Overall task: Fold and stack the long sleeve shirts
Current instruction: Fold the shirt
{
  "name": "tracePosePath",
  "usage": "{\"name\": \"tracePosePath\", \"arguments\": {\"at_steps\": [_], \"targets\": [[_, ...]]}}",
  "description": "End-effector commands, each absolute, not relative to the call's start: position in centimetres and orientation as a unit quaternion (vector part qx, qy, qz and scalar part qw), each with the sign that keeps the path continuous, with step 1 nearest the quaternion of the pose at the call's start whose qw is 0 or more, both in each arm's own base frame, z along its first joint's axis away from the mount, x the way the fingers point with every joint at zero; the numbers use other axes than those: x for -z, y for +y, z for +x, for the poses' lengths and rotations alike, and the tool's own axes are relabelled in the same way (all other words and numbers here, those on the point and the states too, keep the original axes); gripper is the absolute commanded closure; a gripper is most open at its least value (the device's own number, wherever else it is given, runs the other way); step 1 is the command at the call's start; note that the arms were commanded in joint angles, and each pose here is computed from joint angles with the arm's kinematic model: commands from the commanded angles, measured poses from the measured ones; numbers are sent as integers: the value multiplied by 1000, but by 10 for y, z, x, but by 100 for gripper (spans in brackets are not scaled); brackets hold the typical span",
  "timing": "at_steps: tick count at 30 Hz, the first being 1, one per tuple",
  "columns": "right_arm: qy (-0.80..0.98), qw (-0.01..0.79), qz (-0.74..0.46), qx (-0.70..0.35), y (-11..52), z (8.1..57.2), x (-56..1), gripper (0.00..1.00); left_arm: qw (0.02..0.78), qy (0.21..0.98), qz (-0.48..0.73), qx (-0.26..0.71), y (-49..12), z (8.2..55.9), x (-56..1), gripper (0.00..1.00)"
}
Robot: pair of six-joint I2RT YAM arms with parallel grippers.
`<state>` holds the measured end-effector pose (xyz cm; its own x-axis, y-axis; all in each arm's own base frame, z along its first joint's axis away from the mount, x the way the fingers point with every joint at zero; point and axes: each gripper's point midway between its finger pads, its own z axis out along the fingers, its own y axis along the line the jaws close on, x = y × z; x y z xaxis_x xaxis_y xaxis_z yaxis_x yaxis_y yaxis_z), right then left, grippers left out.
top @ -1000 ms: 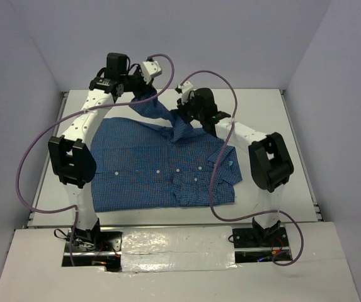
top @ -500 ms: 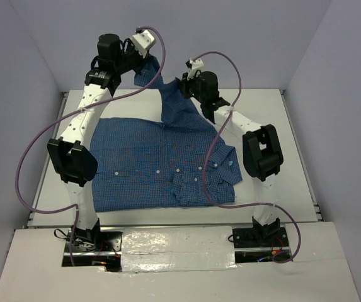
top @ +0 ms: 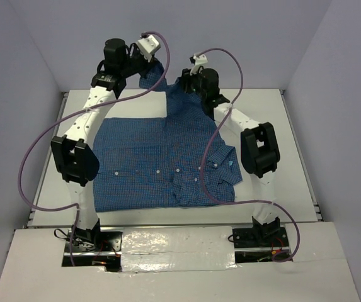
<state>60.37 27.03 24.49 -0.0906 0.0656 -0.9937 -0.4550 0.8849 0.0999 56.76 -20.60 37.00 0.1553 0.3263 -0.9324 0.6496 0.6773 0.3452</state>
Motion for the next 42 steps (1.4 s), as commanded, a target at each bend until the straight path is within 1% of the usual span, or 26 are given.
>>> {"name": "tracePosePath", "arguments": {"at_steps": [1, 3, 5, 6, 7, 8, 9, 10, 11, 12, 14, 15, 18, 19, 21, 22, 23, 24, 26, 30, 32, 38, 42], "targets": [[717, 662, -121, -183, 251, 602, -245, 38, 632, 644, 400, 159, -229, 561, -342, 100], [730, 649, -122, -177, 244, 597, -234, 32, 617, 657, 400, 167, -233, 559, -327, 100], [728, 649, -125, -181, 235, 588, -244, 28, 596, 674, 397, 184, -239, 553, -309, 100], [737, 638, -126, -182, 231, 581, -233, 25, 589, 677, 397, 191, -245, 551, -304, 100], [727, 648, -126, -187, 227, 572, -252, 21, 581, 685, 392, 198, -247, 550, -298, 100], [725, 649, -129, -191, 225, 565, -256, 17, 575, 691, 390, 200, -248, 547, -294, 100], [735, 636, -129, -197, 221, 555, -243, 14, 568, 694, 392, 204, -253, 545, -289, 100], [725, 644, -130, -206, 218, 544, -263, 13, 564, 699, 389, 205, -253, 545, -286, 100], [734, 632, -133, -211, 215, 533, -252, 8, 561, 702, 387, 207, -256, 543, -285, 100], [724, 636, -140, -227, 216, 520, -270, 0, 557, 707, 381, 211, -257, 544, -283, 100], [736, 617, -138, -241, 216, 502, -259, 0, 545, 717, 376, 217, -261, 542, -278, 100], [731, 616, -141, -258, 217, 490, -268, 0, 541, 725, 365, 221, -262, 542, -276, 100], [746, 560, -103, -345, 232, 460, -265, 0, 525, 743, 344, 231, -263, 537, -271, 100], [743, 533, -52, -403, 240, 452, -271, 0, 521, 747, 341, 233, -263, 536, -269, 100], [751, 470, 17, -464, 248, 435, -247, 0, 507, 759, 332, 238, -264, 529, -266, 100], [742, 403, 95, -527, 263, 423, -234, 6, 495, 768, 328, 238, -263, 523, -263, 100], [741, 387, 116, -536, 264, 421, -232, 6, 495, 768, 329, 238, -263, 522, -263, 100], [747, 368, 137, -536, 266, 423, -220, 10, 487, 773, 331, 237, -263, 518, -260, 100], [747, 353, 179, -534, 265, 427, -209, 12, 479, 779, 333, 231, -261, 514, -254, 100], [754, 331, 218, -524, 267, 440, -193, 12, 459, 793, 325, 235, -261, 503, -239, 100], [755, 317, 221, -530, 274, 440, -190, 13, 462, 792, 319, 241, -263, 501, -240, 100], [764, 265, 280, -517, 283, 447, -153, 16, 463, 796, 306, 243, -263, 501, -245, 100], [779, 251, 324, -474, 277, 454, -124, 18, 459, 800, 302, 240, -262, 498, -242, 100]]}}
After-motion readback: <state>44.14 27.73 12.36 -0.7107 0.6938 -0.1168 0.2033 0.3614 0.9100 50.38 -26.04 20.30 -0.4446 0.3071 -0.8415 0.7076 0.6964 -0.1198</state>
